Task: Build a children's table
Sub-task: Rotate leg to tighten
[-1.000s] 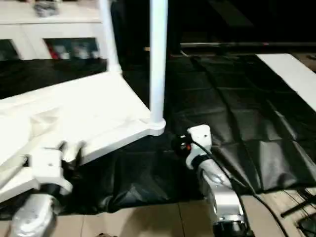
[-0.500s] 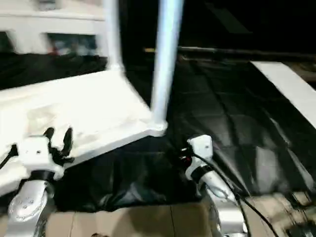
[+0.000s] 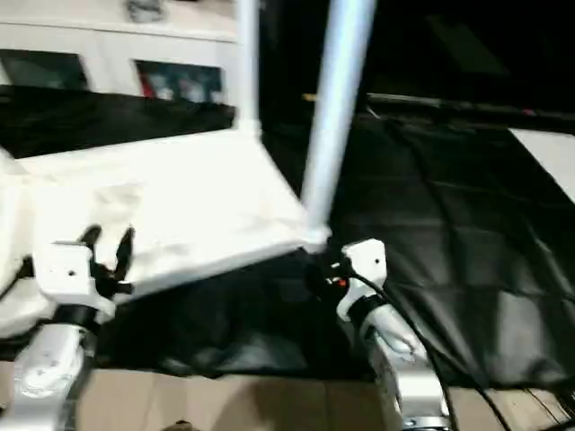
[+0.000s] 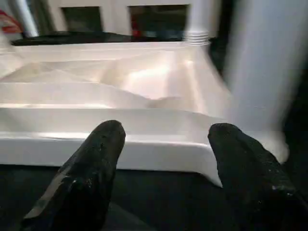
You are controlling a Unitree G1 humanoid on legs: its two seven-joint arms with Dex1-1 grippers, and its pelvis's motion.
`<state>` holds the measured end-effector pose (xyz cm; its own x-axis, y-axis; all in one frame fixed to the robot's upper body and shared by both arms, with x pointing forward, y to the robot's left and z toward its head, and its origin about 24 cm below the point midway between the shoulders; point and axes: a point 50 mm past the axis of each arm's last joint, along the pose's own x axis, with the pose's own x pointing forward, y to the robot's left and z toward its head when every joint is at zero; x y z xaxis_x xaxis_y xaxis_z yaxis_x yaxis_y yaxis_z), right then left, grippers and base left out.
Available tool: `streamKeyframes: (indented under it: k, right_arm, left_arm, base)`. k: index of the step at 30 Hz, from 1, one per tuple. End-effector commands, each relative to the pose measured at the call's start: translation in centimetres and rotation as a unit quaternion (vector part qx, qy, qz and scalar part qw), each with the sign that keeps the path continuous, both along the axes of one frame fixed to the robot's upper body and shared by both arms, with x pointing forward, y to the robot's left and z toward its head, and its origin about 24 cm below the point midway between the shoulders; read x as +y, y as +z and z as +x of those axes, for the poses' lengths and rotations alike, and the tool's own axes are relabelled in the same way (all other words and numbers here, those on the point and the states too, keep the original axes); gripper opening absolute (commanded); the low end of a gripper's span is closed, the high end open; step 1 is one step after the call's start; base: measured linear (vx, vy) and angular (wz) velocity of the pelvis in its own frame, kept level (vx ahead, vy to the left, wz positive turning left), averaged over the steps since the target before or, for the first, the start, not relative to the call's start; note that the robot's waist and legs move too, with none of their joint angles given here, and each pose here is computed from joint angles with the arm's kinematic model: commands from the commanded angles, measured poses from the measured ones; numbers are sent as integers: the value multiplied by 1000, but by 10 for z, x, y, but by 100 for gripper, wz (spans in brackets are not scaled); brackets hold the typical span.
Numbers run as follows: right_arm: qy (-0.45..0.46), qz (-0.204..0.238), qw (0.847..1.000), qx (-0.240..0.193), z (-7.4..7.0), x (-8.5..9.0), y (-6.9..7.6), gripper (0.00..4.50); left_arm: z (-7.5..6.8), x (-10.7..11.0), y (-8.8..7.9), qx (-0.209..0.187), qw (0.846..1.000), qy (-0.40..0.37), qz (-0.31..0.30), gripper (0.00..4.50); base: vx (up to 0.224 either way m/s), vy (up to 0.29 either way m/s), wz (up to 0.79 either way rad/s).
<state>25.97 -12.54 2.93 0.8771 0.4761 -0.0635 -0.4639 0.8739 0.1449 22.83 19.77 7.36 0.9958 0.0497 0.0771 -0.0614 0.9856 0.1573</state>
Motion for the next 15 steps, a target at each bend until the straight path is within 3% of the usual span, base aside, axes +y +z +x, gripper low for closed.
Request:
streamKeyframes:
  k: [1,10,15]
  right_arm:
    - [-15,-11,1000,5,0,-9,-3,316]
    - [5,-4,1000,-4,3,-5,0,316]
    - [18,-32,999,-3,5,-2,-3,316]
  left_arm:
    - [1,-5,2,-1,1000,-14,-7,237]
    - [-6,-15,-7,15,1000,-19,-16,237]
    - [-6,-16,-6,13,1000,-10,3,237]
  base:
    - [-7,149,9]
    - [-5,28,2]
    - [0,0,0]
